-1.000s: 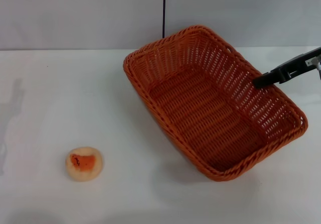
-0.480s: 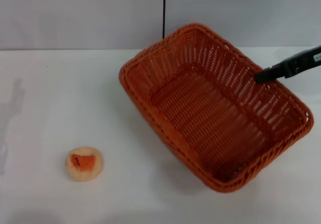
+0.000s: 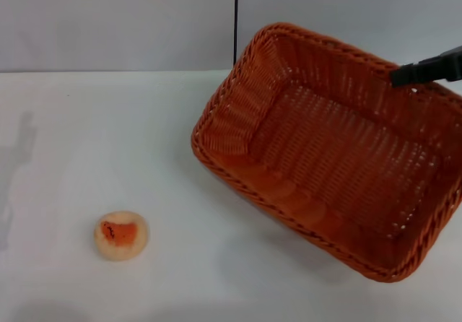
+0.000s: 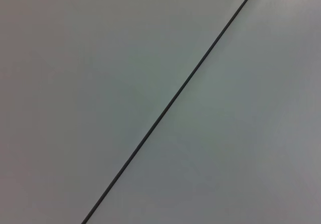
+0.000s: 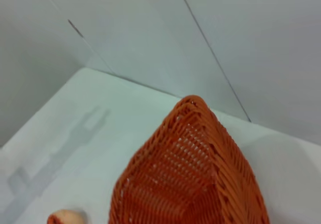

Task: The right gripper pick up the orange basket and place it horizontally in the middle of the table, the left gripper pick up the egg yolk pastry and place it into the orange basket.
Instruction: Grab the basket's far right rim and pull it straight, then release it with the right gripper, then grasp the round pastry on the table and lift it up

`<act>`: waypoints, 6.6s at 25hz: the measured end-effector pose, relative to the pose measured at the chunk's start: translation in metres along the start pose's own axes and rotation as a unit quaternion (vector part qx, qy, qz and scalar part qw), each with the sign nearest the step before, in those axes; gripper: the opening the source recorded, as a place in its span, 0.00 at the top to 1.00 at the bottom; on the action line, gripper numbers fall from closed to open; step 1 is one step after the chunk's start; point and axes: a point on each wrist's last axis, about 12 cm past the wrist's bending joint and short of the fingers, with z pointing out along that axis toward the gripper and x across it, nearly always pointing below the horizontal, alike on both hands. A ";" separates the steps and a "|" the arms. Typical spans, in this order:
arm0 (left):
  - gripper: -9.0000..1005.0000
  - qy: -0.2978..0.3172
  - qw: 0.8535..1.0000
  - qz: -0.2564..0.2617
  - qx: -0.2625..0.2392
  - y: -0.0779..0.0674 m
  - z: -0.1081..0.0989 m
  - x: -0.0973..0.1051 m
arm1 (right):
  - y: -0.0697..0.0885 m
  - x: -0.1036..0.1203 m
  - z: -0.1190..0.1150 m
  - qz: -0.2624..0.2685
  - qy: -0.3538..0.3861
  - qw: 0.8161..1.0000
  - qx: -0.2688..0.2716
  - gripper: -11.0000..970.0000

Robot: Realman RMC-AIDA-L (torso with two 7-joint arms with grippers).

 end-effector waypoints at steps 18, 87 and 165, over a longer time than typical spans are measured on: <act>0.30 0.000 1.000 -0.002 0.003 -0.001 0.004 0.001 | 0.021 -0.008 -0.031 -0.105 -0.026 0.990 -0.087 0.81; 0.33 0.041 0.999 -0.030 0.009 -0.007 -0.001 0.013 | 0.021 -0.038 0.040 -0.288 -0.161 0.944 0.010 0.37; 0.35 0.468 0.852 0.065 0.224 0.017 -0.054 0.009 | -0.057 0.179 -0.042 0.133 -0.590 0.735 0.305 0.37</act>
